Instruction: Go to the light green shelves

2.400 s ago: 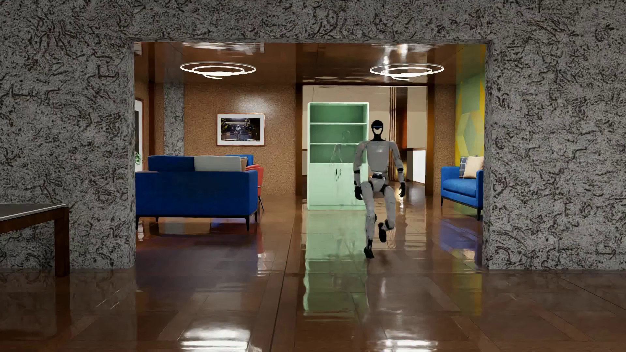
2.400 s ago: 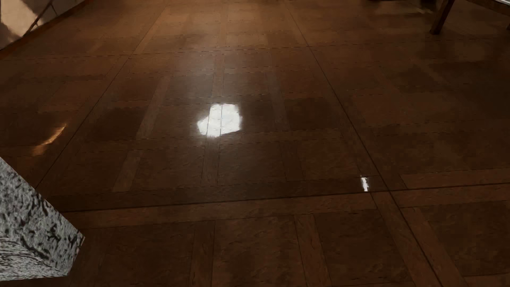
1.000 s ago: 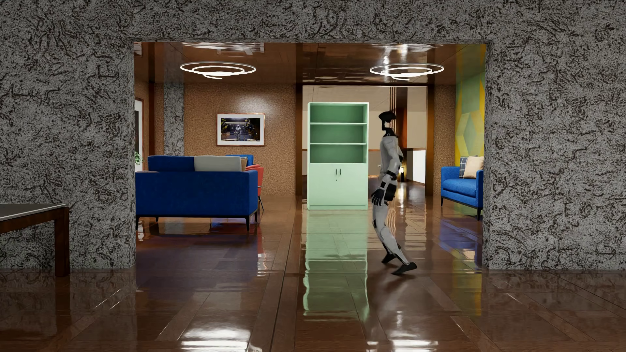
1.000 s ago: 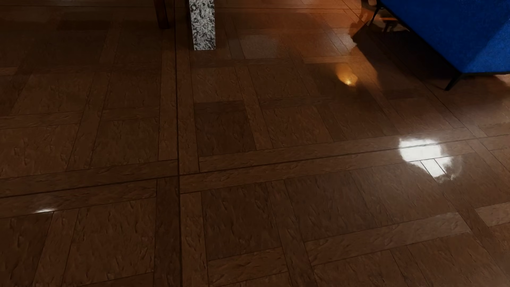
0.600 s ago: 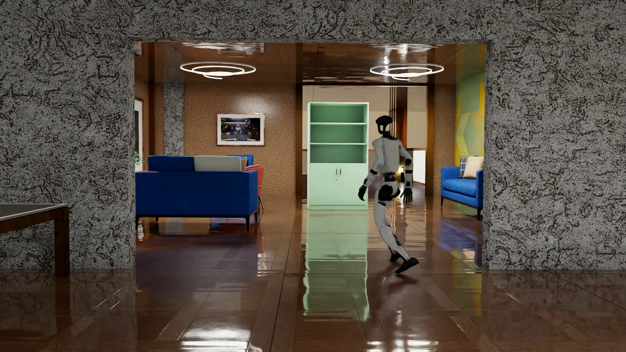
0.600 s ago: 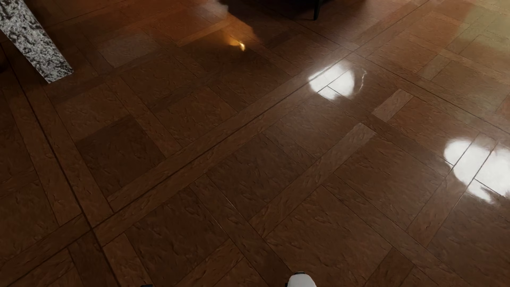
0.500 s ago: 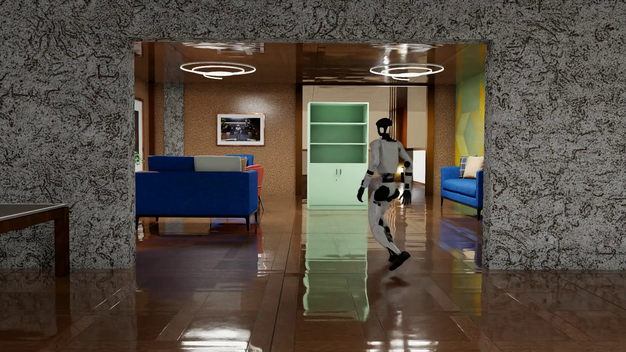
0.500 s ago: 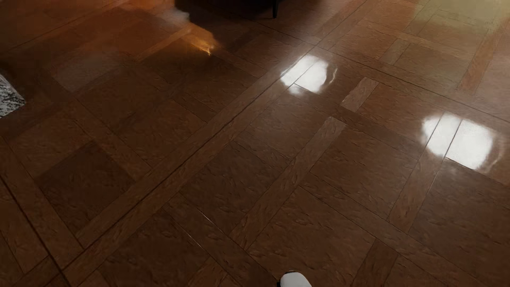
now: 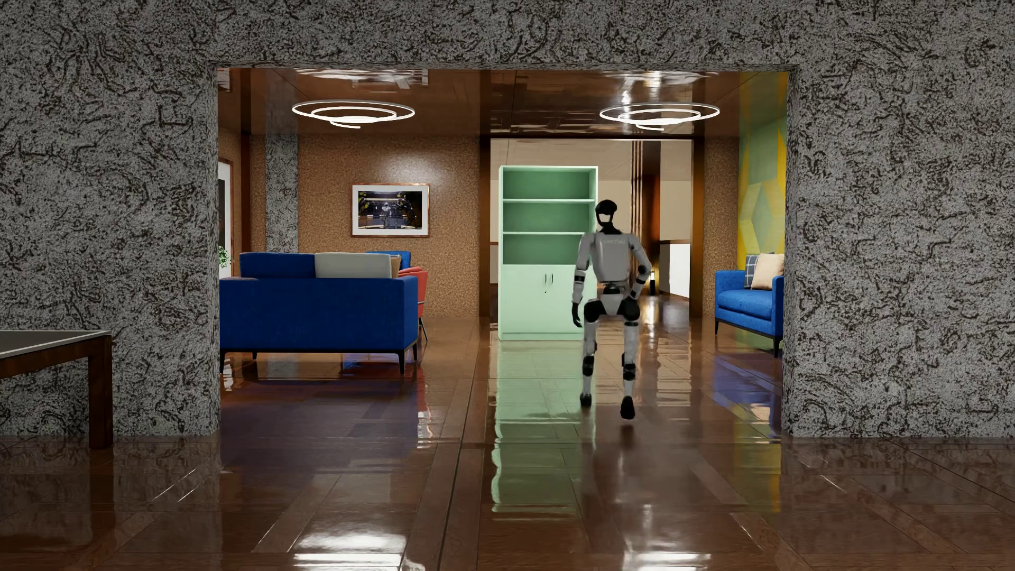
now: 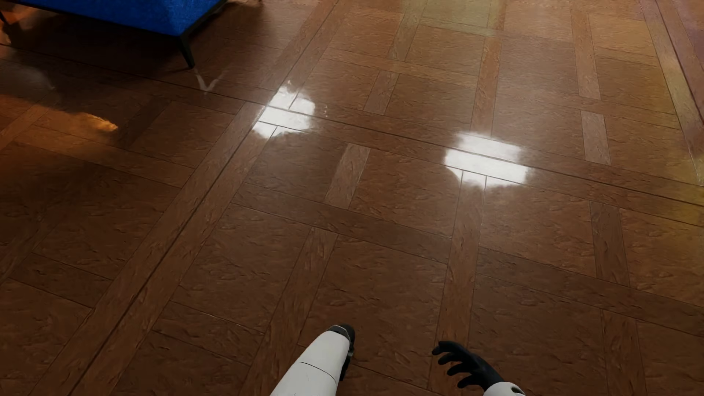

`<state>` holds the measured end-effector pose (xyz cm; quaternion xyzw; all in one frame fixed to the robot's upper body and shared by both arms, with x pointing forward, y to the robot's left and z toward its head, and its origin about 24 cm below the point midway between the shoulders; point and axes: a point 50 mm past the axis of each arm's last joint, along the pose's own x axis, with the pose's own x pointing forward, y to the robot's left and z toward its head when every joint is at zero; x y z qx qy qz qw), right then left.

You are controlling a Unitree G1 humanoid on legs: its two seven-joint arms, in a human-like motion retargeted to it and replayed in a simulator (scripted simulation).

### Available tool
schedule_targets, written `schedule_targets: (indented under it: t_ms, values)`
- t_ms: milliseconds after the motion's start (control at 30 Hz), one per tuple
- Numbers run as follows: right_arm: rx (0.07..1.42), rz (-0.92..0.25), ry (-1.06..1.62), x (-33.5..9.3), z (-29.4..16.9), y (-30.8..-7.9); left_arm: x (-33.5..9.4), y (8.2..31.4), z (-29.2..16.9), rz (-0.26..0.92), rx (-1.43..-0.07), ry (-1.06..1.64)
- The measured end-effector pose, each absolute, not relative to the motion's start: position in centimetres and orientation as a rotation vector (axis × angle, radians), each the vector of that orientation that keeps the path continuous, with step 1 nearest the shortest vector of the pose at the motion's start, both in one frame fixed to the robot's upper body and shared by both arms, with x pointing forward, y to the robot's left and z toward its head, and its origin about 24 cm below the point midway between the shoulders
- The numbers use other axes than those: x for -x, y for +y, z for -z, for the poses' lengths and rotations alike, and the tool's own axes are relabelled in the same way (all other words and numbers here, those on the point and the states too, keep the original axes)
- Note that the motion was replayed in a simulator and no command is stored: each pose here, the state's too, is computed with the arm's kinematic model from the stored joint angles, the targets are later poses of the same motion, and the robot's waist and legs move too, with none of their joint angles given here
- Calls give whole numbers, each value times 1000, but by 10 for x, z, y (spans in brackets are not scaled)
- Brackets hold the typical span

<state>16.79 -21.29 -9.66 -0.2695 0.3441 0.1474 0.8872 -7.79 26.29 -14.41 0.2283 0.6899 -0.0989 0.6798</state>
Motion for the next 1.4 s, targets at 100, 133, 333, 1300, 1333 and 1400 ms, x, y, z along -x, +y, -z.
schedule_targets:
  t_ms: [100,133,333,1300,1333,1400]
  values:
    - [563,-403,914,-116,131,-202,65,261,150,225,-520,1539]
    - [571,-433,968,-98,138,-201,49,252,154,224,-498,1489]
    - [519,-540,1351,39,157,-199,-97,222,124,181,-416,922]
    - [498,-412,1248,-13,160,-203,-14,220,149,191,-381,1204]
    - [531,-491,1335,18,162,-203,-52,214,139,192,-375,1062]
    - [534,-554,1475,69,159,-204,-118,212,108,160,-374,799]
